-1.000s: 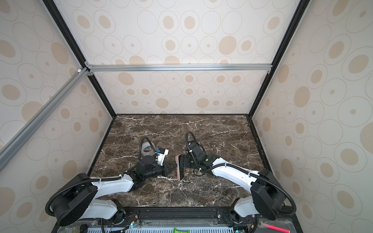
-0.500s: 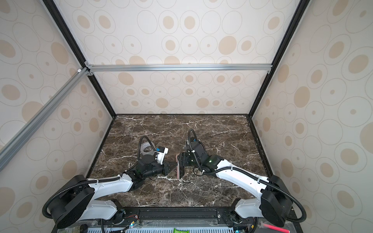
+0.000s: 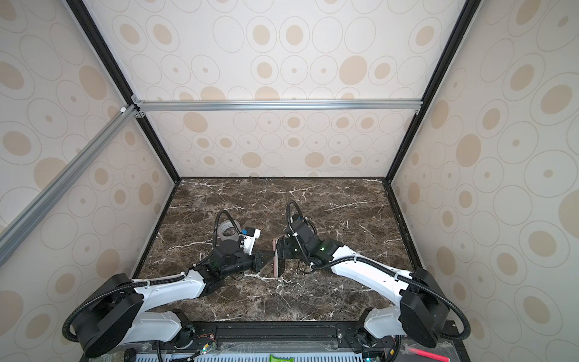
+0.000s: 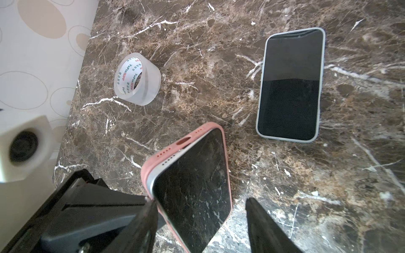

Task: Take the phone out of the phone case
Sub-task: Remove the phone case from the phone.

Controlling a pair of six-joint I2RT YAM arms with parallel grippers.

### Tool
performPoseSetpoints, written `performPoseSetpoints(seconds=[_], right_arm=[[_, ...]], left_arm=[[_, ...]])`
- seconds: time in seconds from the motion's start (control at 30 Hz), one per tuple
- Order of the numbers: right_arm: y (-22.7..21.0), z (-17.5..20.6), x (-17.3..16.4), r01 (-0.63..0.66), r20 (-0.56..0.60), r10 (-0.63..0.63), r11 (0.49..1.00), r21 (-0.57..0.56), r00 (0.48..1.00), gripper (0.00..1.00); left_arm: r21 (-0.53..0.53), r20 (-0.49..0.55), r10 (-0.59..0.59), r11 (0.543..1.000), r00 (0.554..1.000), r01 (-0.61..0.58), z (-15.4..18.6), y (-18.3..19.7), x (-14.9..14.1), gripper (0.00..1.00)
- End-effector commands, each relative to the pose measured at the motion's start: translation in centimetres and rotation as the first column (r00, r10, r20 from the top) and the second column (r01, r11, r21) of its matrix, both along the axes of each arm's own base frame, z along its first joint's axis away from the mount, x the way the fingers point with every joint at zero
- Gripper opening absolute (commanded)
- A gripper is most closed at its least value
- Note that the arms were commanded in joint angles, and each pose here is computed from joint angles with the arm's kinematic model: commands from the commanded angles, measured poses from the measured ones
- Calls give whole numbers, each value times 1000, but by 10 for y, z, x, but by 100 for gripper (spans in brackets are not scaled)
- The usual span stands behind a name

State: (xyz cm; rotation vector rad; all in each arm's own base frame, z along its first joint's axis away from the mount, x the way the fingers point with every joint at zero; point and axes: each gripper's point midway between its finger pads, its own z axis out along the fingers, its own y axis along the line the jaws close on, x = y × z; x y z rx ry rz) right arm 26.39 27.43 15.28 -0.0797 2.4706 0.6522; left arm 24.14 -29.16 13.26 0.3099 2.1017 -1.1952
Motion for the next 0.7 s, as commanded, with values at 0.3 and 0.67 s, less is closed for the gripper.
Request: performPoseSetpoints(seconds=[0.3, 0.67], right_arm=[[11, -10, 0, -30, -34, 30, 999, -17, 999, 65], [5, 25, -4, -49, 115, 42, 997, 62, 993, 67]], left_arm=[[-87, 105, -22, 996, 994, 31, 43, -13, 3, 0], [51, 100, 87, 994, 991, -93, 42, 4, 19, 0]])
